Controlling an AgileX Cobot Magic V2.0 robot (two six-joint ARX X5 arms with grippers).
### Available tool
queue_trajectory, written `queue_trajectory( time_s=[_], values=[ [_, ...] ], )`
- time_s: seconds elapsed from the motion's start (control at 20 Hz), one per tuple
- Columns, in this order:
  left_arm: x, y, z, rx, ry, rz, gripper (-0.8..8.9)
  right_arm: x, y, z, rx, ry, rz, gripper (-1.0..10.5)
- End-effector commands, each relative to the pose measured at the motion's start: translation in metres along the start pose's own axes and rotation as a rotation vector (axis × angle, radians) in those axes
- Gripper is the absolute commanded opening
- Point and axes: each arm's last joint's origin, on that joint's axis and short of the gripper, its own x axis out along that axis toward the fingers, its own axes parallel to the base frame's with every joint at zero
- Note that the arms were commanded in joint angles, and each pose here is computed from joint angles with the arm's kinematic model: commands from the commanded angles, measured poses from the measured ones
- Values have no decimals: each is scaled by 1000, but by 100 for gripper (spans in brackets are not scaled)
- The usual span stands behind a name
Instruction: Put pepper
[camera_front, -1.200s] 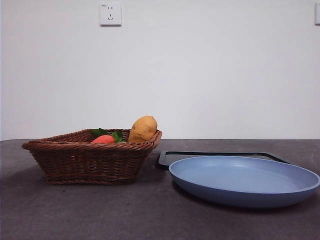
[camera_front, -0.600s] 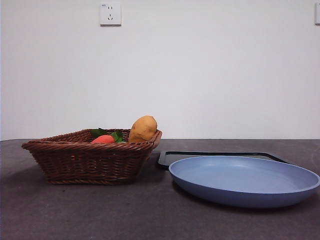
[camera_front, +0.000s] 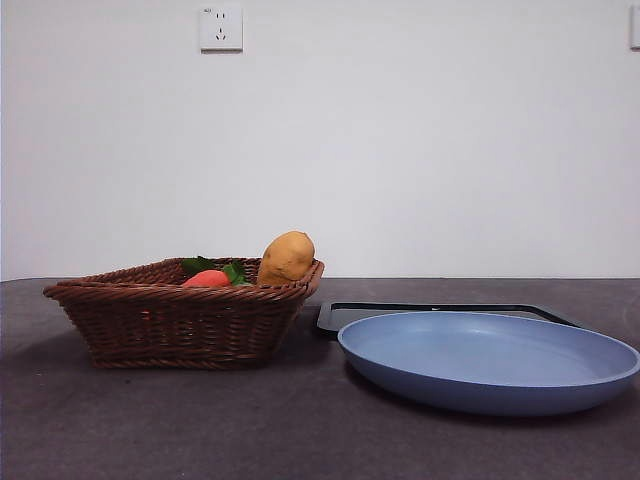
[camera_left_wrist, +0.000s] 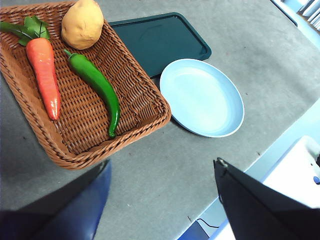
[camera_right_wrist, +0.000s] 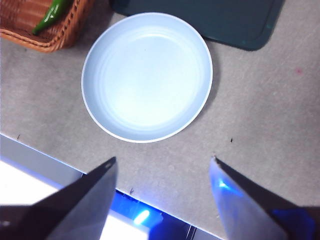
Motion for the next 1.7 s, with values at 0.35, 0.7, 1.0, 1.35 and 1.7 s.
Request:
queue_trajectory(
  time_s=[0.35, 0.7, 1.0, 1.35, 1.7],
  values=[
    [-2, -2, 5, 23, -24, -5, 366, 43, -17, 35, 31, 68, 12, 338],
    [-2, -1, 5, 23, -24, -6, 366, 127, -45, 63, 69, 202, 30, 337],
    [-2, -1, 5, 23, -24, -5, 366, 186, -63, 68, 71, 265, 38, 308],
    [-2, -1, 5, 21, -24, -5, 366, 221, -73, 62, 80, 328, 50, 261],
    [-2, -1, 5, 21, -23, -5, 366, 235, -76, 56, 99, 377, 60, 27]
  ],
)
